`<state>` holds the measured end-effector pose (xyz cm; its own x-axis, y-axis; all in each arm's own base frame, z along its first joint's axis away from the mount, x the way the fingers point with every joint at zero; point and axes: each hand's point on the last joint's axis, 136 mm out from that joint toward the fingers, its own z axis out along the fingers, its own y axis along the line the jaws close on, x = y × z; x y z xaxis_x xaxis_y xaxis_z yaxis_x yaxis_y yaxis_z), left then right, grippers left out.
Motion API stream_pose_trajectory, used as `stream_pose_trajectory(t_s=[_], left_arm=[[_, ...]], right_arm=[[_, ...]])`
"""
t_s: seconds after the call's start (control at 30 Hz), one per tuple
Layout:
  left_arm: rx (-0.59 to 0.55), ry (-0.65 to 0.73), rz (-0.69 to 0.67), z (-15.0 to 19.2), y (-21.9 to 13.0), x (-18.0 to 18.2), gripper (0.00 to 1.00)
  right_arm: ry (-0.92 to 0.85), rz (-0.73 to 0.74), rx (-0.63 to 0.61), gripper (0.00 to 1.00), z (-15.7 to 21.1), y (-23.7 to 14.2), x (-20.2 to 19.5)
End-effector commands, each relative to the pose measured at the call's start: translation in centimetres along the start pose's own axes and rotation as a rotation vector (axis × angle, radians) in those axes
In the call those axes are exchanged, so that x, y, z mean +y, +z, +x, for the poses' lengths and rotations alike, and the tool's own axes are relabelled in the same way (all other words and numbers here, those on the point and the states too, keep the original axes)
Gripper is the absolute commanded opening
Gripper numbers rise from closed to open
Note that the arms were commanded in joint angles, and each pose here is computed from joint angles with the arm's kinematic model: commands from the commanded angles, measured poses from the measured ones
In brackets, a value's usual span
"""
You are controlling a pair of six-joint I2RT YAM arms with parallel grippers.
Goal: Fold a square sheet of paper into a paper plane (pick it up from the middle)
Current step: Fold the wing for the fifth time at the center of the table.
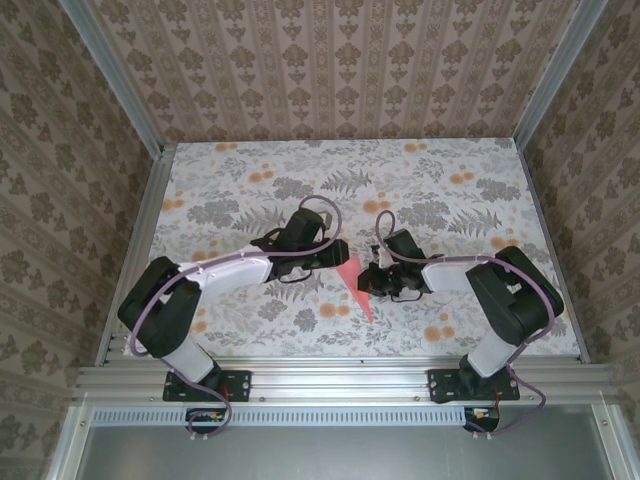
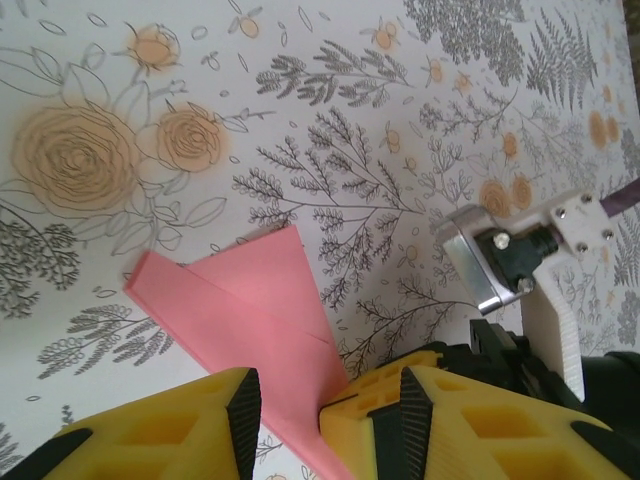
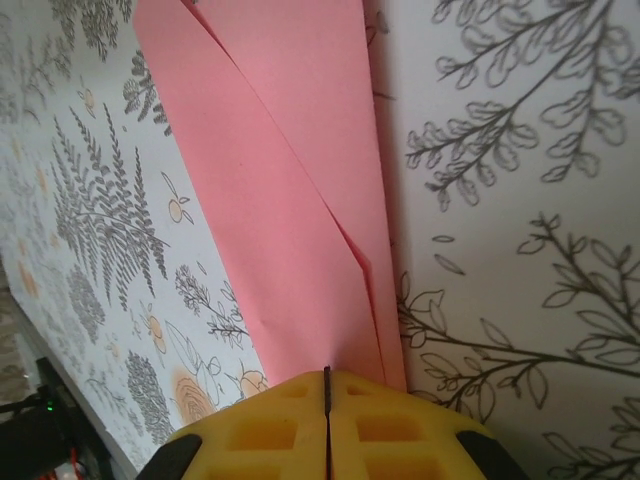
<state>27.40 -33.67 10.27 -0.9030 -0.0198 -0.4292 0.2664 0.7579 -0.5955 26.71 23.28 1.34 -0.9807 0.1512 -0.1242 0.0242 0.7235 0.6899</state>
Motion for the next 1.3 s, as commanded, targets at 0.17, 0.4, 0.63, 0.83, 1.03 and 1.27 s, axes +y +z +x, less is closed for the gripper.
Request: stream_pose_trajectory(t_s=[0.17,0.4,0.63,0.83,1.03,1.27], left_arm=[[0.046,0.013,0.007,0.3,2.1,-0.3,0.43],[0.089,0.02,0.046,0.6,3.8,-1.0,0.42],[0.136,-0.013,0.023,1.4,6.2,0.0,0.41],[0.169,-0.073,-0.04,3.2,7.6,2.7,0.4],[0.205,-0.121,-0.094,5.3,8.0,5.1,0.39],[0.225,-0.125,-0.133,5.9,7.8,5.9,0.39]], right_arm=[[0.133,-0.081,-0.01,0.09,-0.3,1.0,-1.7],[0.152,-0.048,0.006,0.09,0.5,1.2,-2.9],[0.124,0.018,0.004,0.09,0.7,0.7,-3.7],[0.118,0.037,0.009,0.09,0.9,0.5,-3.9],[0.118,0.031,0.008,0.1,0.8,0.3,-3.6],[0.094,0.004,-0.009,0.13,0.0,-0.6,-1.9]])
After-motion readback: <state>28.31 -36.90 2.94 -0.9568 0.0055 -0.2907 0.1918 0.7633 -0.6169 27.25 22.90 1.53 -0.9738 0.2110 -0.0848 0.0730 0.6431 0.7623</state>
